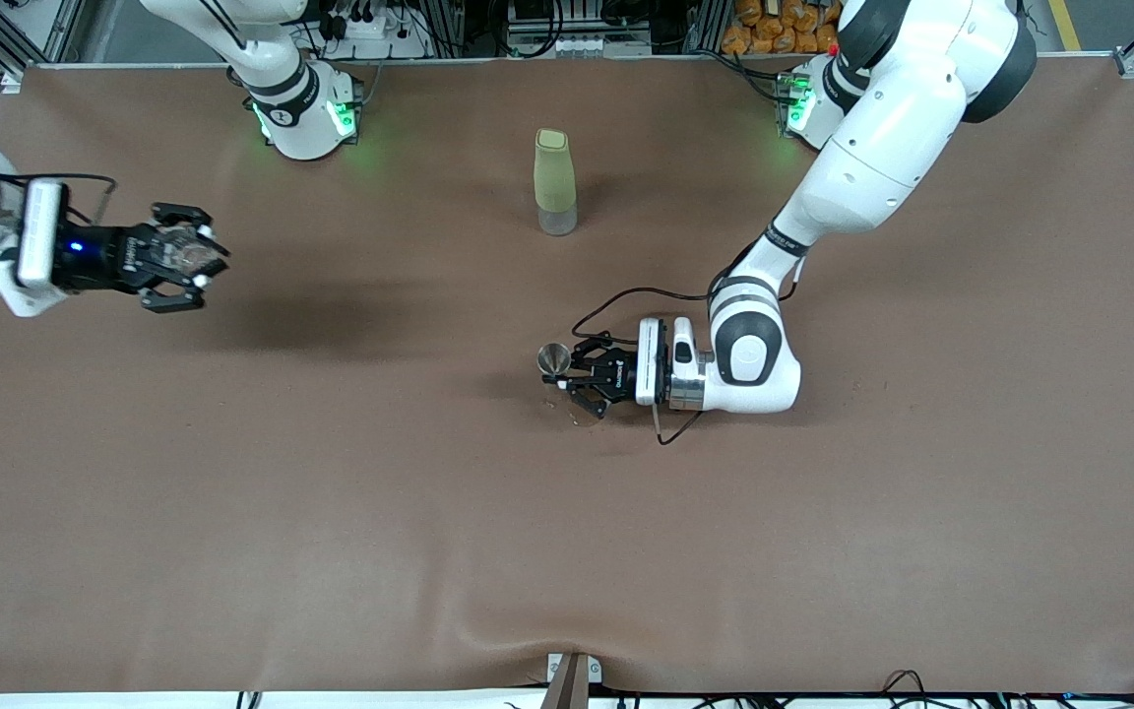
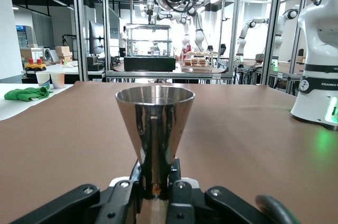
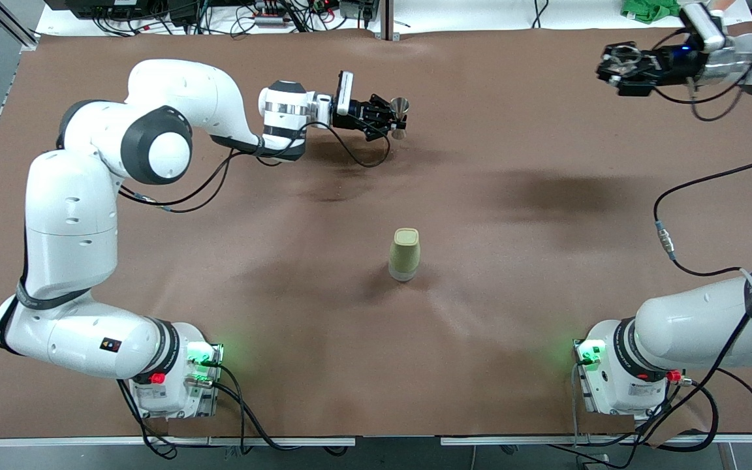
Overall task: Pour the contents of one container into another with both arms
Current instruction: 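Carry the jigger with the left gripper while the right gripper brings the glass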
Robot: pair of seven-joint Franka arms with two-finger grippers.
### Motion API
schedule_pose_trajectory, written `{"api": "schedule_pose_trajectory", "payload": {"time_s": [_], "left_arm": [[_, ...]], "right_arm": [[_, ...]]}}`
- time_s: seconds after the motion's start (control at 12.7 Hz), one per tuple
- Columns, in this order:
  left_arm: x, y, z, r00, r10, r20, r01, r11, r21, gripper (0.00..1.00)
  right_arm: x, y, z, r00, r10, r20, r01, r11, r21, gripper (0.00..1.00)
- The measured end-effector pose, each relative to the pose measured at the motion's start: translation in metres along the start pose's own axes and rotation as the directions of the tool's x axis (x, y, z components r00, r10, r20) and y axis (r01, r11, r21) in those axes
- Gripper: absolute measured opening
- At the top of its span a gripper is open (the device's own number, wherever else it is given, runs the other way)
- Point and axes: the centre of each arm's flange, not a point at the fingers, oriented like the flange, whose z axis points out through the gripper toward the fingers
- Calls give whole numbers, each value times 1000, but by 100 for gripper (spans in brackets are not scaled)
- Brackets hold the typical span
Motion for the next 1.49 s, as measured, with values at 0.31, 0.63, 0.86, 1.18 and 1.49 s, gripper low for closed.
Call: {"api": "schedule_pose_trajectory", "payload": {"time_s": [0.31, 0.63, 0.86, 1.18, 1.49], "left_arm": [[-6, 4, 10, 1000, -11, -13, 12, 1000, 25, 21], [-15, 5, 10, 1000, 3, -9, -3, 999, 32, 21], [-15, 4, 7, 1000, 7, -6, -7, 999, 36, 21], [-19, 2, 3, 1000, 8, 0, -8, 999, 42, 21], [-20, 1, 1, 1000, 8, 1, -8, 999, 44, 21]], "right_arm": [[1, 19, 81, 1000, -10, -8, 10, 999, -40, 16], [1, 25, 160, 999, 2, -32, -5, 995, -99, 16], [-10, 25, 204, 997, 36, -68, -45, 989, -143, 16], [-41, 20, 273, 990, 51, -128, -77, 975, -208, 16], [-74, 19, 343, 984, 87, -157, -119, 970, -210, 16]]}}
